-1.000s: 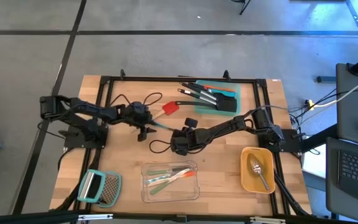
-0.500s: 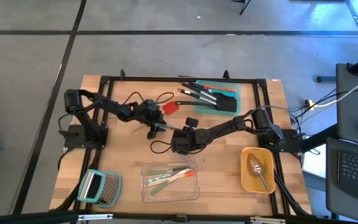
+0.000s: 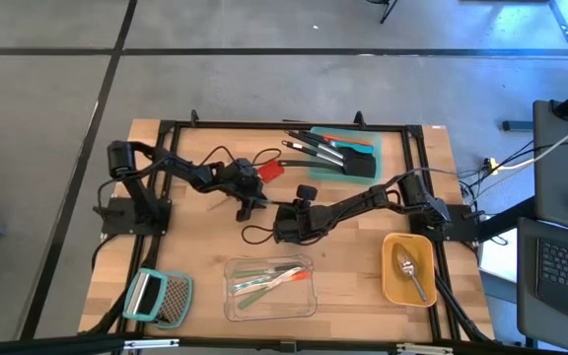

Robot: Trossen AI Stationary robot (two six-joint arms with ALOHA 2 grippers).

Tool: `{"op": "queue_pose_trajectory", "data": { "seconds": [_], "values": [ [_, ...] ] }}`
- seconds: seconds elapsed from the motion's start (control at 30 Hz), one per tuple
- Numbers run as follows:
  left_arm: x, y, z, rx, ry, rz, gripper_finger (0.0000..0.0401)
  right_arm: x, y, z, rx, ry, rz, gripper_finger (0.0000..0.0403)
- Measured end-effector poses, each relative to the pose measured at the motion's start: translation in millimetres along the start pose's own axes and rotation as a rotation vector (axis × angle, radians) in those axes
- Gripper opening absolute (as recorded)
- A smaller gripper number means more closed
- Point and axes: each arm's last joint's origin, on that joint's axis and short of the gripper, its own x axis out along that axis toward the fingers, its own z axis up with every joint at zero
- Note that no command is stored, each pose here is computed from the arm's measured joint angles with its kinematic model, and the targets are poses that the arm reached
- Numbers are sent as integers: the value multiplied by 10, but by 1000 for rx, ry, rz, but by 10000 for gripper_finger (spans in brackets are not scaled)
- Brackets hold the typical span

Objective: Pick & Place Kitchen Items
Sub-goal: Put the blue table knife into the transparent bin

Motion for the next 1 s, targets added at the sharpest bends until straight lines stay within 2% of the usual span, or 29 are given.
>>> {"op": "queue_pose_trajectory", "data": {
  "seconds": [0.3, 0.6, 0.7, 1.0],
  "values": [
    [31, 6, -32, -10, 17, 6, 22, 0, 1, 2, 24, -2, 1, 79],
    [-2, -15, -20, -75, 22, 9, 20, -61, -26, 80, 74, 7, 23, 91],
    [-66, -41, 0, -114, 22, 0, 11, -122, -58, 165, 74, 27, 48, 106],
    [-210, -88, 16, -154, 74, 3, 11, -378, -248, 526, 135, -30, 62, 169]
  ]
}}
